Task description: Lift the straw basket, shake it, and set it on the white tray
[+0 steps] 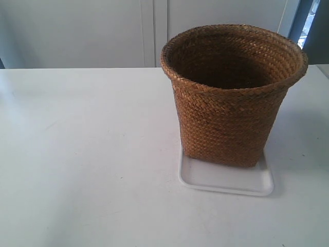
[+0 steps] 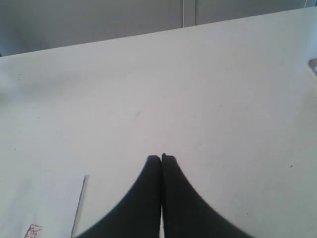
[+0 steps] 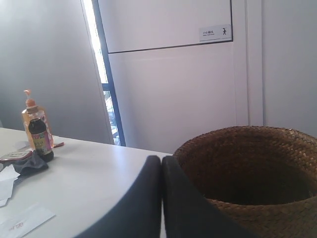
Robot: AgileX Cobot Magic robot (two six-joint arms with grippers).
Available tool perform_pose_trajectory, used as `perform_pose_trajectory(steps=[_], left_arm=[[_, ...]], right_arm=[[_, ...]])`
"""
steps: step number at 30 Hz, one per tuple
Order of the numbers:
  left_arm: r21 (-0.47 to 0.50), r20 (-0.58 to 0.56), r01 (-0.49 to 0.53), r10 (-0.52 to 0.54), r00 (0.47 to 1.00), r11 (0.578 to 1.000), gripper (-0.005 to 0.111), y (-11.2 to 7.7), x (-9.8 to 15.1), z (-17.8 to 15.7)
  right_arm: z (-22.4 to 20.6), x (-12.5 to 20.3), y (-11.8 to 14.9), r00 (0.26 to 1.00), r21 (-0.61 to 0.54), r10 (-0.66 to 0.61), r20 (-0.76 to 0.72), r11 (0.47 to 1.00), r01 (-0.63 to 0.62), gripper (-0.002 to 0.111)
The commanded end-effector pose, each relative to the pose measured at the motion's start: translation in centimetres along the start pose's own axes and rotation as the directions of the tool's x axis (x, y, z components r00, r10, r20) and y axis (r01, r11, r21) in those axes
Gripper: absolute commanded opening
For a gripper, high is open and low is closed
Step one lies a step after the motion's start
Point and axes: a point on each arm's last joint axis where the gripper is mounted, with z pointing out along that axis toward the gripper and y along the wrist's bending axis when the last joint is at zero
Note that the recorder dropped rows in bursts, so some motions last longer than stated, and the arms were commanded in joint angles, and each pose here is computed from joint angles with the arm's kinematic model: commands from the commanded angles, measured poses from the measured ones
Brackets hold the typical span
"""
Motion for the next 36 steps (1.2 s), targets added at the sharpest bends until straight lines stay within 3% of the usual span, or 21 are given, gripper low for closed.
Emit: perform_pose_trajectory(steps=[1, 14, 31, 36], left_arm=[[-0.016, -0.019, -0.008, 0.008, 1.000, 1.000, 0.000, 0.1, 1.7, 0.1], [-0.020, 0.020, -0.038, 0.038, 0.999, 0.999, 0.000, 0.1, 4.3, -0.9], [-0.014, -0.061, -0.043, 0.042, 0.997, 0.999, 0.000, -0.2, 11.2, 0.3], [-0.016, -0.094, -0.043, 0.042, 0.995, 0.999, 0.000, -0.2, 11.5, 0.3]], right_arm=[[0.0, 0.1, -0.1, 1.000, 0.003, 0.009, 0.006, 1.000, -0.010, 0.000], [0.0, 0.1, -0.1, 1.000, 0.003, 0.009, 0.006, 1.000, -0.010, 0.000], [0.0, 0.1, -0.1, 1.000, 0.003, 0.009, 0.006, 1.000, -0.010, 0.000], [0.0, 0.1, -0.1, 1.000, 0.003, 0.009, 0.006, 1.000, -0.010, 0.000]])
